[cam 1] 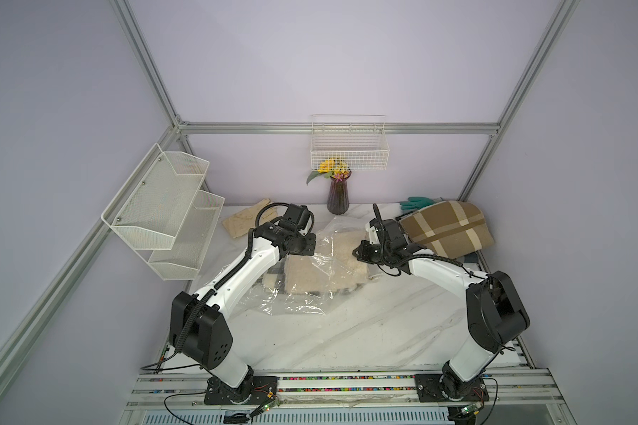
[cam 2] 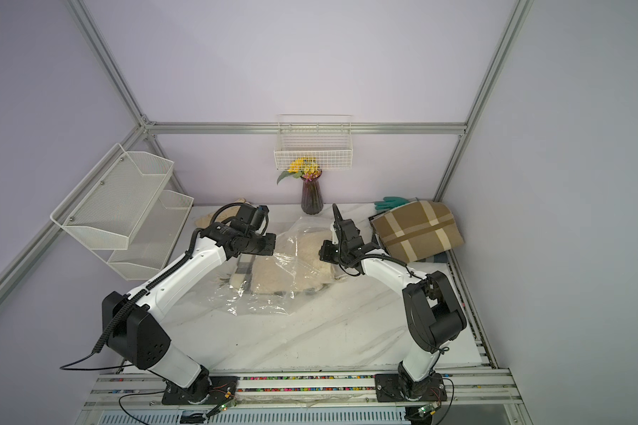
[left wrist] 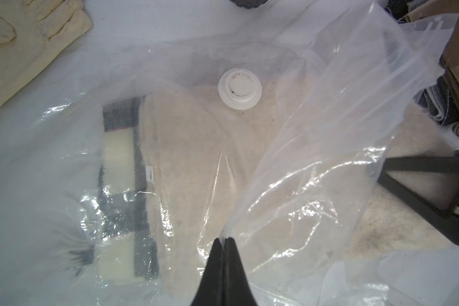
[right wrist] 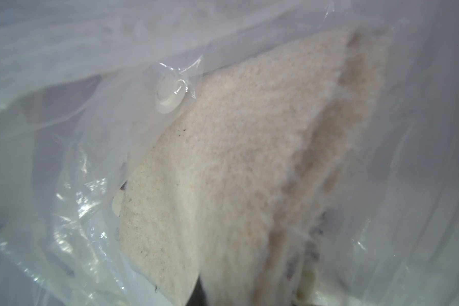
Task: Take the scarf out of the vacuum bag
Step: Take out the scarf from the vacuum bag.
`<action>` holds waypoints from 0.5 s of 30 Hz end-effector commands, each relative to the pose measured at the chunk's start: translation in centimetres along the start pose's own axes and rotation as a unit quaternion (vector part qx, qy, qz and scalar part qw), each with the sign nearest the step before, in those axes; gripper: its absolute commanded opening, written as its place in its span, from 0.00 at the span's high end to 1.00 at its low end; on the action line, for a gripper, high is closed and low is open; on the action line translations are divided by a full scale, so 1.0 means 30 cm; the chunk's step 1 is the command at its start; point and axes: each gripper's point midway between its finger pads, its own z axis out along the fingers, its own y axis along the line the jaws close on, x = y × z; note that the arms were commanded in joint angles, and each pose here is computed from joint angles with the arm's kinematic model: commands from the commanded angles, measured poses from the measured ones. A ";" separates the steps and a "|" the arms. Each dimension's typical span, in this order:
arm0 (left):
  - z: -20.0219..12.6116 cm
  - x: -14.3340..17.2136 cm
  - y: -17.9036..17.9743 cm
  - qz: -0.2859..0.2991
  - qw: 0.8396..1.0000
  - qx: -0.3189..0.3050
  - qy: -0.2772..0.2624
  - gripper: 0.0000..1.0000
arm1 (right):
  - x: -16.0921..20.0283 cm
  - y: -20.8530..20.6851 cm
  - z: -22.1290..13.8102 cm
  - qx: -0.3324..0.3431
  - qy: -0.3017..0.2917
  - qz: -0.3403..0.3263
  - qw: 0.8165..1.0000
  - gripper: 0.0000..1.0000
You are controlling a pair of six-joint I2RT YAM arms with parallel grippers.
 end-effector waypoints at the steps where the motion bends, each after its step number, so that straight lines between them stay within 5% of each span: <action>1: -0.034 -0.088 0.019 -0.021 0.999 -0.010 -0.042 1.00 | -0.066 0.024 -0.063 -0.004 -0.019 -0.011 1.000 1.00; 15: -0.002 -0.117 -0.009 -0.021 0.999 0.002 -0.039 1.00 | -0.165 -0.060 -0.167 0.030 -0.028 0.003 0.999 1.00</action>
